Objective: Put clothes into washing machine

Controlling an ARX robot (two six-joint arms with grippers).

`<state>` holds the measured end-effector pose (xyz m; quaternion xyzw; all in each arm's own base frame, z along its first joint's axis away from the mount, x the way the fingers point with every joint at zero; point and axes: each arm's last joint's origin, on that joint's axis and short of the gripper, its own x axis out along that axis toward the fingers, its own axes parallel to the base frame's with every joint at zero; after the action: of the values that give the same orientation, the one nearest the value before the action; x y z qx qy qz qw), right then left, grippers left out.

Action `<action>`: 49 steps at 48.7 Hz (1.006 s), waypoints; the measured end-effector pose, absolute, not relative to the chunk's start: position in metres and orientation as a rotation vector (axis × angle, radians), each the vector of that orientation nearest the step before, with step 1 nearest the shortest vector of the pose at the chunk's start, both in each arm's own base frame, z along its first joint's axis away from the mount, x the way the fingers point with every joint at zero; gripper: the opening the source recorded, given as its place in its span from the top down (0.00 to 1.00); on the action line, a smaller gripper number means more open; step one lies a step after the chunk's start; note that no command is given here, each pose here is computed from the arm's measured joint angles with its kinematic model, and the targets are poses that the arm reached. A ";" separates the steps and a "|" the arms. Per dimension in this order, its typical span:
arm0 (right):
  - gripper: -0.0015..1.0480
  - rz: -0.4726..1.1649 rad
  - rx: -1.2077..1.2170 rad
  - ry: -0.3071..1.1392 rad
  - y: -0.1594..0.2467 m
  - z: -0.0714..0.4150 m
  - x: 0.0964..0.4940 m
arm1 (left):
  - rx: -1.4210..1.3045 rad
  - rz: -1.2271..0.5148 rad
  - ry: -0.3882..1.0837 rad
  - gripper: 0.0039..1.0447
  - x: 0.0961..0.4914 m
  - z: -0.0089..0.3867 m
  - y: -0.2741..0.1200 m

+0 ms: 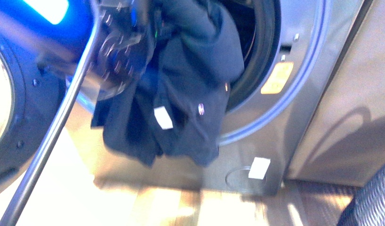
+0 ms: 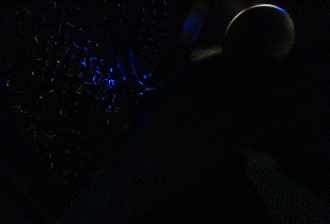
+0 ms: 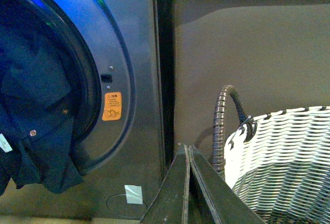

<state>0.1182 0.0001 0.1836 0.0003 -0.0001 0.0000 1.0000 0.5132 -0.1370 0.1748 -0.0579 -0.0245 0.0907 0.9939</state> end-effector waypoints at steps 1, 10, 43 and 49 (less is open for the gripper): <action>0.98 0.000 0.001 0.000 0.000 0.183 0.118 | -0.116 0.183 -0.048 0.94 0.515 0.175 -0.137; 0.98 0.000 0.001 0.001 0.000 0.177 0.114 | -0.124 0.224 -0.069 0.94 0.539 0.178 -0.134; 0.98 0.000 0.000 -0.002 0.000 0.165 0.098 | -0.174 0.386 -0.349 0.94 0.569 0.186 -0.136; 0.98 0.000 0.000 -0.002 0.000 0.165 0.098 | -0.195 0.394 -0.378 0.94 0.570 0.188 -0.140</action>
<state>0.0977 0.0001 0.1650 0.0001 -0.0010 0.0000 1.0000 0.5699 -0.1397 0.1881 -0.0964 -0.1865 0.1941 0.9583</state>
